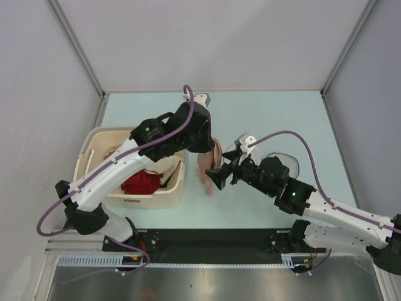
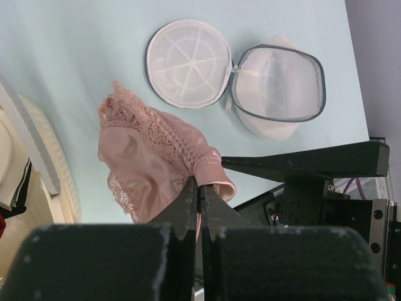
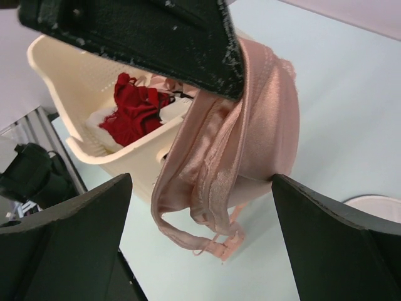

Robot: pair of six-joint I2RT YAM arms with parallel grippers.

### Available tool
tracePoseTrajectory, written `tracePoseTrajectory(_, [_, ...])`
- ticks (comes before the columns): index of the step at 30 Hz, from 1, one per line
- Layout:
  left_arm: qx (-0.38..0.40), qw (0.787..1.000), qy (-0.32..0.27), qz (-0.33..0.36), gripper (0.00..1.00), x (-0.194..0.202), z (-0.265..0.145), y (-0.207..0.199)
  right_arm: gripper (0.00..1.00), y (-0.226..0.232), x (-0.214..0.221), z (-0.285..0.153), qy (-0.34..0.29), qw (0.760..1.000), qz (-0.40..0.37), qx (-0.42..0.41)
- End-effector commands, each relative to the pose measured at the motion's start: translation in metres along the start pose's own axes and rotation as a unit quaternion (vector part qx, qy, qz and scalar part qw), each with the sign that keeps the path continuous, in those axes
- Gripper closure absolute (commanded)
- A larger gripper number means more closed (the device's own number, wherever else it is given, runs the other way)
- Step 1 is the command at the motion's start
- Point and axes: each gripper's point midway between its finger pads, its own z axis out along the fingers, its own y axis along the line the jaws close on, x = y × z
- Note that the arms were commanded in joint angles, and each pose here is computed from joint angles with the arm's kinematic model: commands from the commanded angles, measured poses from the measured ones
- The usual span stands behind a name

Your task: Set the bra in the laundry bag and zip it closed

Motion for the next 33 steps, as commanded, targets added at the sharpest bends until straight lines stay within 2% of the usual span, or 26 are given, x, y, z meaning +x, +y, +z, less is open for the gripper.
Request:
tracePoseTrajectory(1, [0.021,0.999,-0.014,-0.019,1.0,-0.012,-0.012,-0.012,0.0,-0.016,-0.015,0.004,-0.039,0.997,0.012,0.058])
tracePoseTrajectory(13, [0.052,0.998,-0.007,-0.026,1.0,-0.01,-0.016,-0.024,0.03,-0.022,-0.008,0.023,-0.037,0.995,0.032,0.091])
tracePoseTrajectory(15, [0.078,0.997,-0.008,-0.021,0.99,-0.009,-0.019,-0.031,0.17,-0.022,-0.007,0.02,-0.042,0.994,0.038,0.09])
tracePoseTrajectory(16, [0.08,0.997,-0.008,-0.019,0.99,-0.008,-0.02,-0.03,0.29,-0.024,-0.005,0.018,-0.043,0.994,0.041,0.092])
tracePoseTrajectory(17, [0.076,0.997,-0.008,-0.017,0.97,-0.006,-0.019,-0.026,0.49,-0.022,-0.009,0.014,-0.048,0.994,0.046,0.089])
tracePoseTrajectory(19, [0.076,0.997,-0.015,-0.012,0.94,-0.006,-0.024,-0.022,0.6,-0.02,-0.005,0.011,-0.044,0.995,0.05,0.08])
tracePoseTrajectory(20, [0.073,0.997,-0.011,-0.011,0.86,-0.004,-0.021,-0.019,0.69,-0.02,-0.002,0.009,-0.04,0.994,0.057,0.079])
tracePoseTrajectory(22, [0.094,0.996,-0.011,-0.003,0.73,-0.004,-0.025,-0.021,0.78,-0.013,0.004,0.004,-0.025,0.996,0.068,0.061])
tracePoseTrajectory(23, [0.094,0.995,-0.013,-0.002,0.6,-0.005,-0.026,-0.018,0.9,-0.012,0.007,0.003,-0.016,0.995,0.073,0.058])
tracePoseTrajectory(25, [0.111,0.993,-0.027,0.018,0.5,-0.011,-0.037,-0.017,0.99,-0.002,0.017,-0.004,0.012,0.996,0.08,0.027])
tracePoseTrajectory(27, [0.128,0.99,-0.043,0.049,0.28,-0.019,-0.042,-0.014,1.0,0.001,0.027,-0.012,0.029,0.995,0.1,0.01])
tracePoseTrajectory(29, [0.163,0.982,-0.056,0.076,0.23,-0.019,-0.056,-0.012,1.0,0.018,0.029,-0.025,0.043,0.991,0.121,-0.045])
tracePoseTrajectory(30, [0.185,0.974,-0.073,0.112,0.2,-0.023,-0.06,-0.015,1.0,0.023,0.034,-0.03,0.051,0.988,0.129,-0.062])
tracePoseTrajectory(33, [0.255,0.946,-0.059,0.189,0.11,0.0,-0.07,-0.023,1.0,0.039,0.032,-0.05,0.065,0.979,0.146,-0.128])
